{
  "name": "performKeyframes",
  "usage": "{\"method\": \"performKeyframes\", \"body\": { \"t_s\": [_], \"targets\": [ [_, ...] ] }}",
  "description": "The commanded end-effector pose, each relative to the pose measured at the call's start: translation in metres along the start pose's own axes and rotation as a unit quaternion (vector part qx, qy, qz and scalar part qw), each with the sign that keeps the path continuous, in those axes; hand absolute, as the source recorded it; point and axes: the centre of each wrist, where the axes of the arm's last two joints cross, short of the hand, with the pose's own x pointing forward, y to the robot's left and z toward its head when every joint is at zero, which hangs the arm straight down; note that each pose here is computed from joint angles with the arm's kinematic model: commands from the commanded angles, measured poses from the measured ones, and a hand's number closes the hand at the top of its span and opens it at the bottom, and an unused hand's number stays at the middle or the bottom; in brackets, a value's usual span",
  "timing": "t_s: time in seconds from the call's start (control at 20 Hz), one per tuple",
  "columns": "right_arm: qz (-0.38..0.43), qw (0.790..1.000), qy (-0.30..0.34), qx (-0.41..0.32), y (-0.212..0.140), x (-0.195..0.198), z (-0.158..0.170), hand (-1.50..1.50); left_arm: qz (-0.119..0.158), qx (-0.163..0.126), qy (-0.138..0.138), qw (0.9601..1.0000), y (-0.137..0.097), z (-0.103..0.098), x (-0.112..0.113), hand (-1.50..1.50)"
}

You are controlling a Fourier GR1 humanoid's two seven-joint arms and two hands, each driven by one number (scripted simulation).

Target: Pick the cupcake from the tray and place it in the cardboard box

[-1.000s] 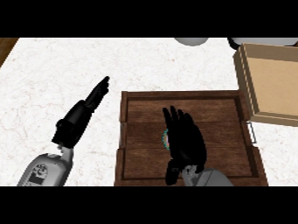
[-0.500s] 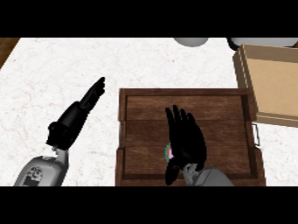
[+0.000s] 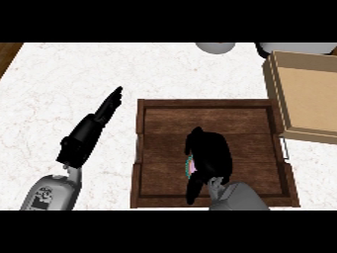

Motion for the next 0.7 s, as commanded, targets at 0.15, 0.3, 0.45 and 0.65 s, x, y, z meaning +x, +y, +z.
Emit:
{"method": "performKeyframes", "body": {
  "t_s": [0.15,0.3,0.45,0.65],
  "targets": [
    [0.059,0.997,-0.045,-0.017,0.004,-0.117,0.008,1.50,0.004,0.014,0.007,0.9999,0.021,0.003,-0.002,0.00],
    [0.072,0.995,-0.065,-0.024,-0.042,-0.198,0.015,1.50,-0.002,0.014,0.004,0.9999,0.010,0.003,-0.003,0.00],
    [0.087,0.991,-0.077,-0.070,-0.051,-0.254,0.024,1.50,-0.002,0.015,0.004,0.9999,0.022,-0.002,-0.003,0.00],
    [0.088,0.981,-0.081,-0.153,-0.073,-0.274,0.047,1.50,-0.009,0.012,0.007,0.9999,0.025,-0.001,-0.010,0.00]
  ]
}}
